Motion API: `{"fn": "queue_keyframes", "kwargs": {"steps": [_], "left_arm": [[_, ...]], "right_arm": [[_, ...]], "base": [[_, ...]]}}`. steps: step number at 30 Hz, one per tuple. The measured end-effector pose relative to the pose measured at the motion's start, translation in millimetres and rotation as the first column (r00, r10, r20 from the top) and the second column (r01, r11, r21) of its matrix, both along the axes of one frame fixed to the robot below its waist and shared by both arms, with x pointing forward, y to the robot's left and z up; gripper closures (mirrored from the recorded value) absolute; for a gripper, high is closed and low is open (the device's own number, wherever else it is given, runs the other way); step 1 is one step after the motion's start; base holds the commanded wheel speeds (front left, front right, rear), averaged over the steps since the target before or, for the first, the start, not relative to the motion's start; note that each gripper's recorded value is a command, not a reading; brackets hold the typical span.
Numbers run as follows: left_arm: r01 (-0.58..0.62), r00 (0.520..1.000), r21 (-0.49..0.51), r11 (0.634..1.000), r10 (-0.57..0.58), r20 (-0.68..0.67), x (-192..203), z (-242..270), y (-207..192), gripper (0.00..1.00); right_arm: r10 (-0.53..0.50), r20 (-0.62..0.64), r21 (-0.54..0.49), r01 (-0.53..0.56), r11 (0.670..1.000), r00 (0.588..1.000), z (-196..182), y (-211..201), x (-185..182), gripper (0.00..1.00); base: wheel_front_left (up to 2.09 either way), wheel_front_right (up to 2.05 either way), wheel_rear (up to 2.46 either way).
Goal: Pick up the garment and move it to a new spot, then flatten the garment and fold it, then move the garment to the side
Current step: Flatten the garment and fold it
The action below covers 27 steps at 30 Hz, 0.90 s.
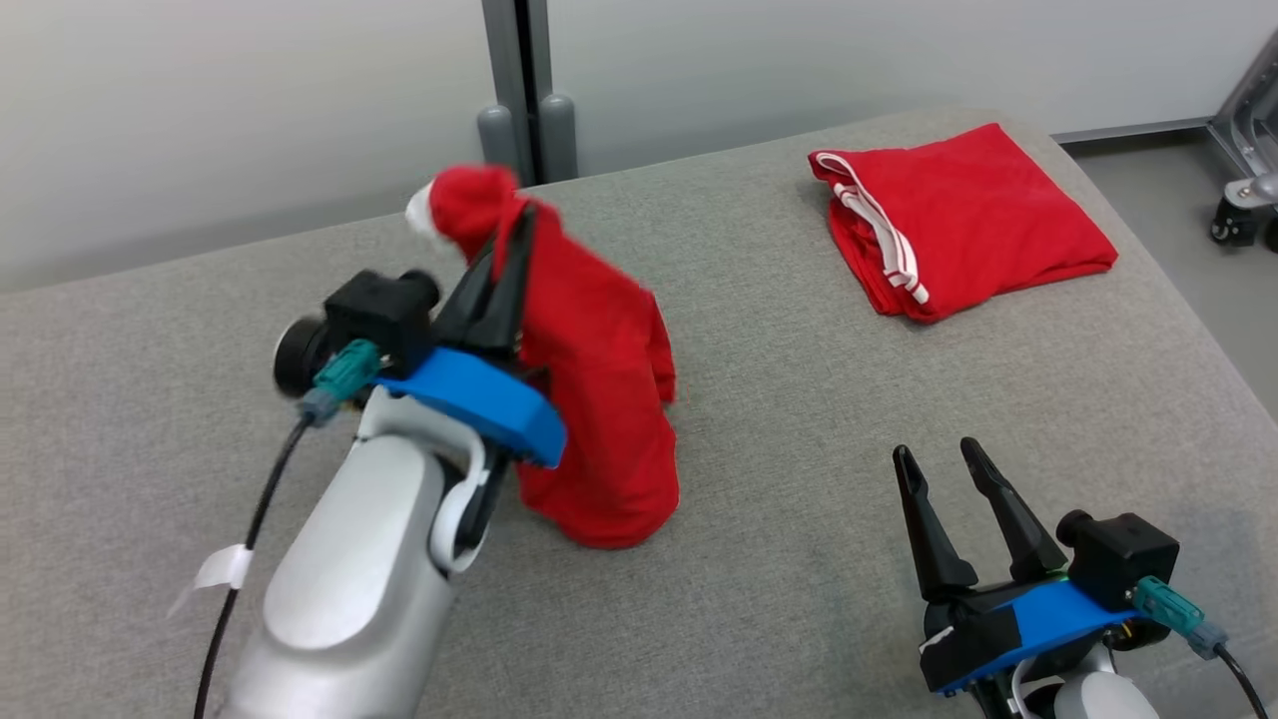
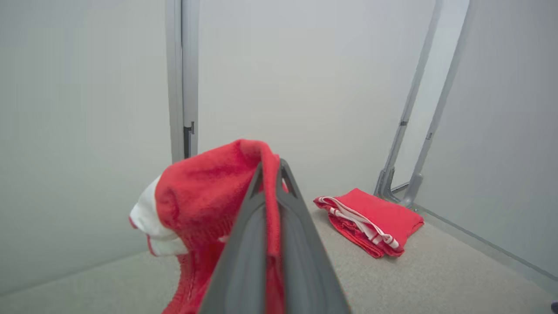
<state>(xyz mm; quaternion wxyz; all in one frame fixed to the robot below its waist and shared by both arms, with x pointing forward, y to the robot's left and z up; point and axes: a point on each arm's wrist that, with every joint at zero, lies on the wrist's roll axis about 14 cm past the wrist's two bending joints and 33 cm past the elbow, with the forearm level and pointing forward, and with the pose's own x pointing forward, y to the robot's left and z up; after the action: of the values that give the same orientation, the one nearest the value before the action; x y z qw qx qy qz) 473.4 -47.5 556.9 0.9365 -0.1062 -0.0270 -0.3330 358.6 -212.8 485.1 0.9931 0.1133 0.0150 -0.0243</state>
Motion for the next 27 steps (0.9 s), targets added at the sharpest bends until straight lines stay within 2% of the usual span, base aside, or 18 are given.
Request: {"fn": "queue_keyframes", "kwargs": {"steps": [4, 6, 7, 8, 11, 15, 16, 17, 18, 20, 23, 27], "left_arm": [[0.128, 0.964, 0.041, 0.991, -0.134, 0.229, -23.4, 46.5, -33.5, 1.0], [0.199, 0.941, 0.083, 0.976, -0.214, 0.263, -43.2, 46.4, -51.0, 1.0], [0.199, 0.941, 0.083, 0.976, -0.214, 0.263, -43.2, 46.4, -51.0, 1.0], [0.269, 0.923, 0.161, 0.95, -0.302, 0.238, -64.6, 25.6, -64.9, 1.0], [0.383, 0.897, 0.284, 0.879, -0.427, 0.113, -103.6, -32.0, -70.7, 1.0], [0.475, 0.878, 0.353, 0.806, -0.461, -0.128, -142.6, -106.2, -44.7, 1.0], [0.5, 0.866, 0.35, 0.792, -0.465, -0.185, -154.4, -118.4, -39.7, 0.63], [0.531, 0.847, 0.333, 0.779, -0.47, -0.25, -168.1, -129.1, -35.7, 0.0], [0.562, 0.82, 0.308, 0.767, -0.471, -0.325, -183.0, -139.6, -30.8, 0.0], [0.58, 0.794, 0.267, 0.769, -0.461, -0.396, -195.7, -145.7, -19.7, 0.0], [0.544, 0.806, 0.272, 0.794, -0.404, -0.432, -186.1, -146.5, 6.6, 0.0], [0.447, 0.852, 0.236, 0.863, -0.329, -0.408, -170.3, -128.6, 19.0, 0.0]], "right_arm": [[0.014, 0.006, 0.003, -0.014, 1.0, 1.0, 1.7, 4.6, 3.5, 0.0], [0.019, 0.008, 0.004, -0.019, 1.0, 1.0, 2.2, 6.2, 5.2, 0.0], [0.019, 0.008, 0.004, -0.019, 1.0, 1.0, 2.2, 6.2, 5.2, 0.0], [0.023, 0.007, 0.005, -0.023, 1.0, 1.0, 1.6, 7.1, 6.9, 0.0], [0.037, 0.004, 0.008, -0.037, 0.999, 0.999, 0.2, 11.7, 10.9, 0.0], [0.063, 0.001, 0.011, -0.063, 0.998, 0.998, -1.1, 20.0, 16.9, 0.0], [0.071, 0.0, 0.011, -0.071, 0.997, 0.997, -1.4, 22.4, 18.6, 0.0], [0.08, 0.0, 0.012, -0.08, 0.997, 0.997, -1.5, 25.3, 20.2, 0.0], [0.091, 0.001, 0.012, -0.091, 0.996, 0.996, -1.1, 28.8, 22.0, 0.0], [0.109, 0.005, 0.013, -0.109, 0.994, 0.994, -0.1, 34.2, 25.5, 0.0], [0.133, 0.011, 0.014, -0.133, 0.991, 0.991, 1.5, 42.4, 30.2, 0.0], [0.152, 0.012, 0.016, -0.152, 0.988, 0.988, 1.4, 49.3, 31.6, 0.0]], "base": [[0.0, 0.0, 0.0], [0.0, 0.0, 0.0], [0.0, 0.0, 0.0], [0.0, 0.0, 0.0], [0.0, 0.0, 0.0], [0.0, 0.0, 0.0], [0.0, 0.0, 0.0], [0.0, 0.0, 0.0], [0.0, 0.0, 0.0], [0.0, 0.0, 0.0], [0.0, 0.0, 0.0], [0.0, 0.0, 0.0]]}}
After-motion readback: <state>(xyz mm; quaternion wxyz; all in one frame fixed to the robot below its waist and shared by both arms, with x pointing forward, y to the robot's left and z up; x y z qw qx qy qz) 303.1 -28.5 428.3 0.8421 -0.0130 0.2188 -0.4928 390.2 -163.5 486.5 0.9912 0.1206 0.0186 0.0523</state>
